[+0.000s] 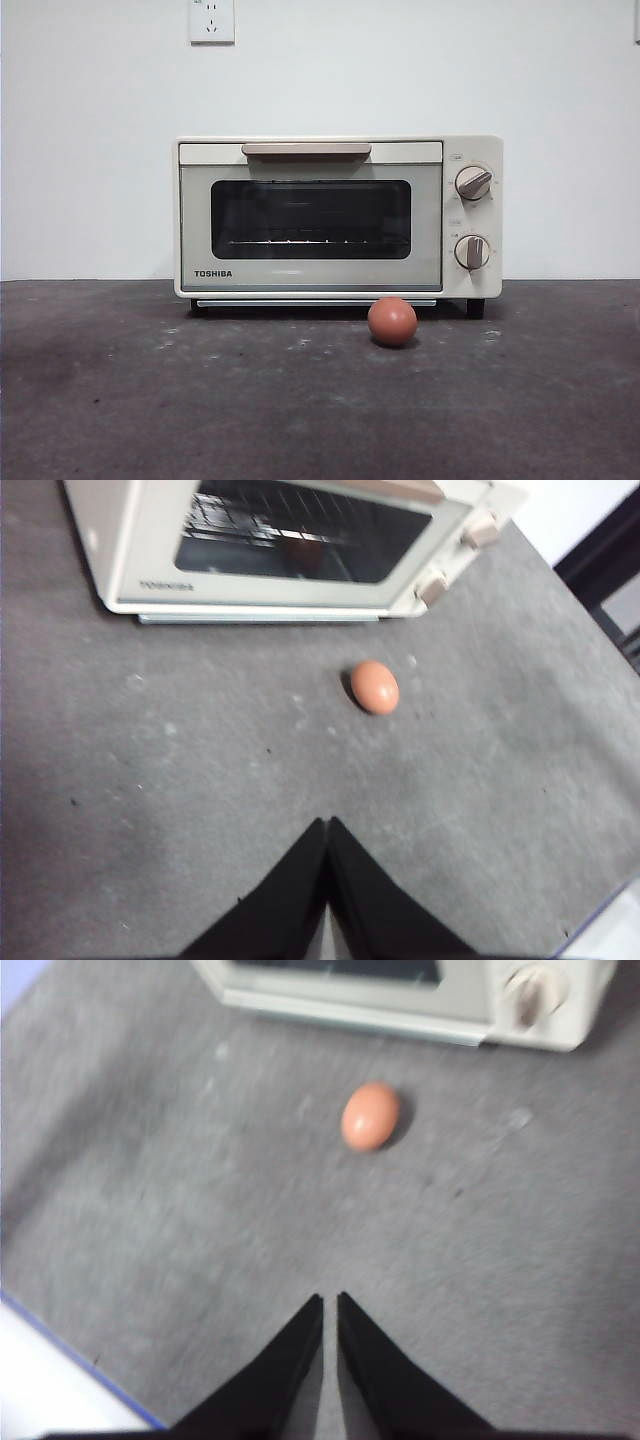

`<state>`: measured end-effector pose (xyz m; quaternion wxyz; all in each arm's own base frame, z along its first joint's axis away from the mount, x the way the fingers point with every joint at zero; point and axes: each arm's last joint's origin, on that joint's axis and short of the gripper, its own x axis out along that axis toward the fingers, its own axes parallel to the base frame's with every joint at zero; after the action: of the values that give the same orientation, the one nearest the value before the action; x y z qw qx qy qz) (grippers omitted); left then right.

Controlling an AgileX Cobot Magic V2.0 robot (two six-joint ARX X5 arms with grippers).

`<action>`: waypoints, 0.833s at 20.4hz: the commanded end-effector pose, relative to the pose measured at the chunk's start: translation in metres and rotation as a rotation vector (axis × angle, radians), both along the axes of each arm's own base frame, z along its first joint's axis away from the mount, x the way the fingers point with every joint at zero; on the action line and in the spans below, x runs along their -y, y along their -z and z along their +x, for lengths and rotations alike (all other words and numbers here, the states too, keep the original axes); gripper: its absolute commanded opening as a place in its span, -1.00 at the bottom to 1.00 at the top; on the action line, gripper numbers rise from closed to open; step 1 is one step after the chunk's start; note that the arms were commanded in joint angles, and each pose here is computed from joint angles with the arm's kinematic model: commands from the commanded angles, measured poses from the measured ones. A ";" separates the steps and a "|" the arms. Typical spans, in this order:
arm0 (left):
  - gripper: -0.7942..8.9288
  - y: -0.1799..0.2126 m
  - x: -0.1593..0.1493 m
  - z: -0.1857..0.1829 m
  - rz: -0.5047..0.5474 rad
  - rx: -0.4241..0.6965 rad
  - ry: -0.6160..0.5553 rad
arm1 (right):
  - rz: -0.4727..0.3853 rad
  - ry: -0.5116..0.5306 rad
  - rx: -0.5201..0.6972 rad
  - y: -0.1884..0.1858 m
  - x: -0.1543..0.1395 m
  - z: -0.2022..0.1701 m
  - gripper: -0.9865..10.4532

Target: Eggoven

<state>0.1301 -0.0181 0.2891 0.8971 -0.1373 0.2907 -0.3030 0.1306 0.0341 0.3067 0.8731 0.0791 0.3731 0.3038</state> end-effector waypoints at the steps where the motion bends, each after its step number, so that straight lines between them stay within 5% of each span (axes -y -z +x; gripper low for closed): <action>1: -0.82 -0.005 0.001 0.001 0.015 0.032 0.026 | -0.012 -0.051 0.017 -0.003 -0.005 0.005 -0.81; 5: -0.82 -0.005 0.002 0.001 0.015 0.033 0.030 | 0.013 -0.059 0.019 -0.003 -0.013 0.016 -0.14; 12: -0.82 -0.006 0.002 0.001 0.015 0.036 0.030 | 0.069 -0.054 0.037 0.002 -0.043 0.050 -0.13; 17: -0.82 -0.006 0.002 0.001 0.015 0.036 0.030 | -0.008 0.012 0.022 0.030 -0.088 0.090 -0.13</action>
<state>0.1302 -0.0196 0.2884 0.8954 -0.1301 0.2924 -0.3097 0.2169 0.1187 0.2708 0.8756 0.0624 0.3722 0.3016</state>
